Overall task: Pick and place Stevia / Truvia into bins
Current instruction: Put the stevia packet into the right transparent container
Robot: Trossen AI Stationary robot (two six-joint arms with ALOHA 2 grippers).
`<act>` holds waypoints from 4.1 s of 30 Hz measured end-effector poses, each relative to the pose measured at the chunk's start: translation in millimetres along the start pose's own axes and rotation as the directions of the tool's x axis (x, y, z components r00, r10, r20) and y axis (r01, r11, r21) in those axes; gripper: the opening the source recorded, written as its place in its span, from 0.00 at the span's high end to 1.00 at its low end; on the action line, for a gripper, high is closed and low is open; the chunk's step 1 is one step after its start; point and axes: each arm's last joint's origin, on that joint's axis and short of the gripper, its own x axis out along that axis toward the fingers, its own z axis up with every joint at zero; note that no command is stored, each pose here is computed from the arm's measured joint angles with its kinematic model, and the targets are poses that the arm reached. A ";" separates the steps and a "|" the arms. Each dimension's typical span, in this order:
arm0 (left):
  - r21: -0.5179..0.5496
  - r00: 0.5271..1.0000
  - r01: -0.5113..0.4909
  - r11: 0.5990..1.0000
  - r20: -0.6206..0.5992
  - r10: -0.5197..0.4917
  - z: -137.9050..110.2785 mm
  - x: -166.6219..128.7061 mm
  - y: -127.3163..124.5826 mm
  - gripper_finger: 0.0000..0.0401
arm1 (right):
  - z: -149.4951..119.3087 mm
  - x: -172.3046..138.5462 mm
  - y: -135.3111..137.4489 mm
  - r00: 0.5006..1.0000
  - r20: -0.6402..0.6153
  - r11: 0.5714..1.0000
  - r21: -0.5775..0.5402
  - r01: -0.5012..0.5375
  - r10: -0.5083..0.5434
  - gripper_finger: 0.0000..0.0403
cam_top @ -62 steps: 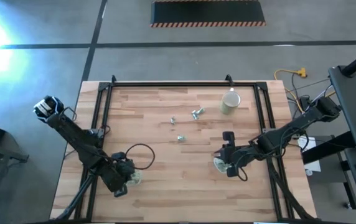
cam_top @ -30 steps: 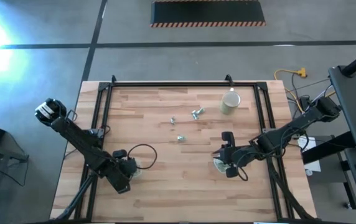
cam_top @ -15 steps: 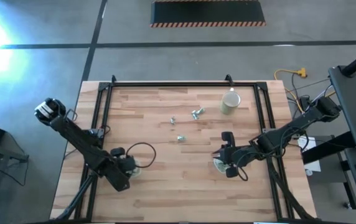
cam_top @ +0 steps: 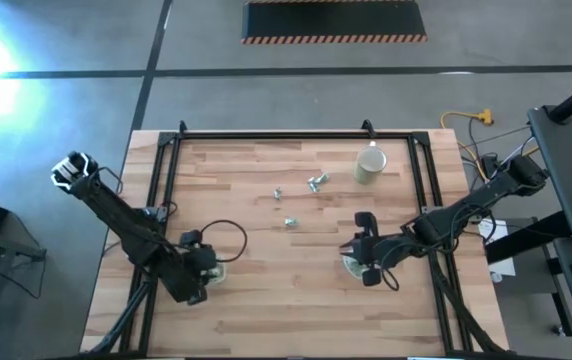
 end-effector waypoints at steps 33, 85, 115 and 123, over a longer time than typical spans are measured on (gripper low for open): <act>0.140 0.771 -0.520 0.842 0.501 0.393 7.0 -2.8 20.7 0.66 | 36.9 156.5 -95.4 0.993 -0.119 0.999 0.032 0.020 -0.016 0.61; 0.124 0.774 -0.500 0.857 0.509 0.378 8.5 -2.6 18.4 0.66 | 42.1 149.8 -107.2 0.939 -0.344 0.999 0.040 0.018 -0.003 0.98; 0.113 0.773 -0.490 0.864 0.515 0.371 9.6 -2.3 17.2 0.66 | 5.3 1.3 -6.4 0.922 -0.330 0.959 0.258 -0.119 0.203 0.98; 0.111 0.772 -0.487 0.866 0.518 0.367 10.4 -2.3 16.5 0.66 | -19.4 2.1 7.4 0.894 -0.394 0.938 0.337 -0.076 0.214 0.98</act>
